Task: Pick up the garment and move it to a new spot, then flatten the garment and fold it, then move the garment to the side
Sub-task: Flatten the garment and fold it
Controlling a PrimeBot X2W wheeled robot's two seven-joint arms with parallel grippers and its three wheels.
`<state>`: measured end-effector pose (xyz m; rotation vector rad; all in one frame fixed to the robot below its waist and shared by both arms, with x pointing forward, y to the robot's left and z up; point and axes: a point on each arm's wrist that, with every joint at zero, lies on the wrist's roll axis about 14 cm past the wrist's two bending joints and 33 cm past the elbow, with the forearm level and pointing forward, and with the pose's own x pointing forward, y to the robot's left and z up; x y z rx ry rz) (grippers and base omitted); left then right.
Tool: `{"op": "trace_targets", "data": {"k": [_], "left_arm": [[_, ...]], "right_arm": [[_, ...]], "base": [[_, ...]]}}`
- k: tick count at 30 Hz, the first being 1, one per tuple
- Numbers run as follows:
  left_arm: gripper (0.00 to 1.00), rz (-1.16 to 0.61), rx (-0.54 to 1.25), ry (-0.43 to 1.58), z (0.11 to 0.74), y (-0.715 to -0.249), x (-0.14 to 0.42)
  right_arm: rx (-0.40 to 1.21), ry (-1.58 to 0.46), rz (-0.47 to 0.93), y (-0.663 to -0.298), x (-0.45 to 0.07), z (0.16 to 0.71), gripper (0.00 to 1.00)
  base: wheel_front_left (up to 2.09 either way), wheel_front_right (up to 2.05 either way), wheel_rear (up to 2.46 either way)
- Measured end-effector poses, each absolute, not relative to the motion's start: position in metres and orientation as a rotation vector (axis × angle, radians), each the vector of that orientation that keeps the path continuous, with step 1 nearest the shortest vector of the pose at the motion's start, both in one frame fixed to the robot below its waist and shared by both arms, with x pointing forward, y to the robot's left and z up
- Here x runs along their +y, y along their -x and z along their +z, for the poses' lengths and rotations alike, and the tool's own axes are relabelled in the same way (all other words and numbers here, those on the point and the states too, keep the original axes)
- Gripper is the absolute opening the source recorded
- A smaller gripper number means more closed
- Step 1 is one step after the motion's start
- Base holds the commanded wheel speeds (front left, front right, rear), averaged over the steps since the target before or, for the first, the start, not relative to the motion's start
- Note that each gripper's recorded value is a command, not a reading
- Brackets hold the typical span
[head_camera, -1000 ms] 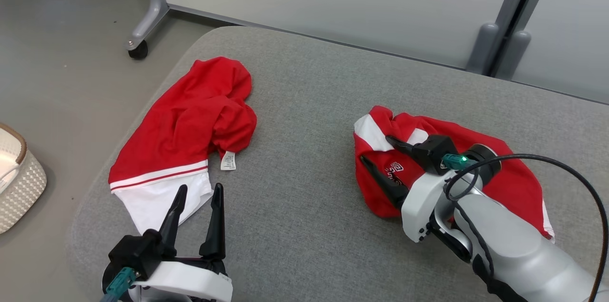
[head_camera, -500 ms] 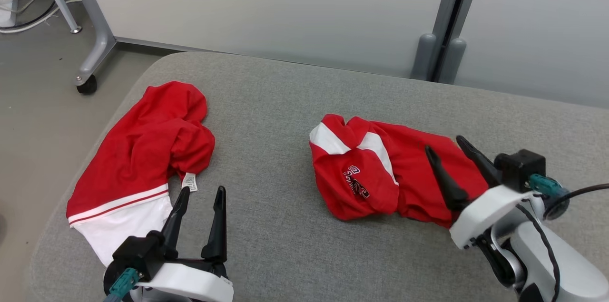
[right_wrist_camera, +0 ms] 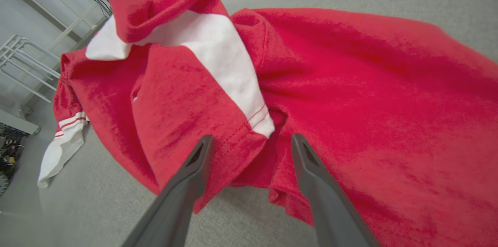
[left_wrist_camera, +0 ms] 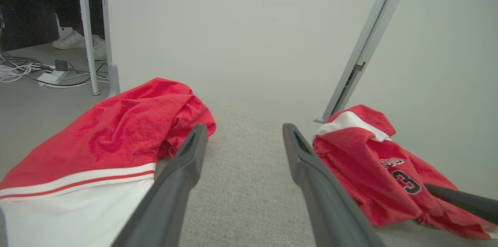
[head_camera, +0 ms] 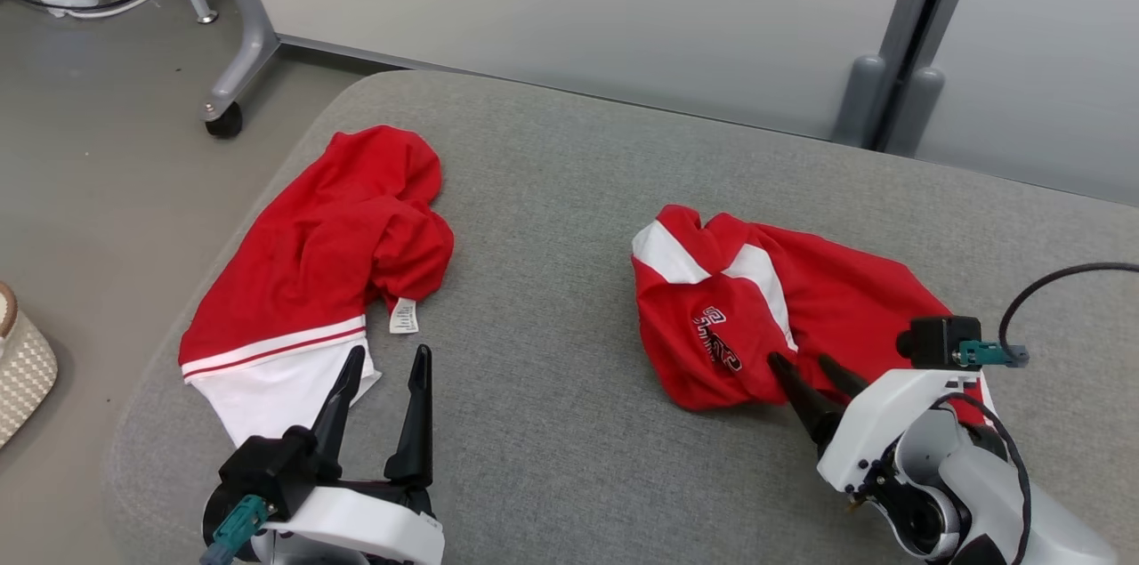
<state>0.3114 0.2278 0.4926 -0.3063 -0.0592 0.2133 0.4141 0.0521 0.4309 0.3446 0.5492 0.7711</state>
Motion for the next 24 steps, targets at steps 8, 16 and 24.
{"op": "trace_targets", "data": {"k": [8, 16, 24], "left_arm": [[1.00, 0.251, -0.068, 0.310, 0.493, -0.299, 0.237], [1.00, 0.259, -0.067, 0.307, 0.492, -0.297, 0.240], [1.00, 0.258, -0.066, 0.302, 0.491, -0.297, 0.242]], "right_arm": [[0.778, -0.539, 0.764, -0.393, 0.067, 0.423, 1.00], [0.708, -0.571, 0.756, -0.400, 0.071, 0.432, 0.00], [0.621, -0.588, 0.742, -0.409, 0.067, 0.446, 0.00]], "base": [[0.00, 0.00, 0.00], [0.00, 0.00, 0.00], [0.00, 0.00, 0.00]]}}
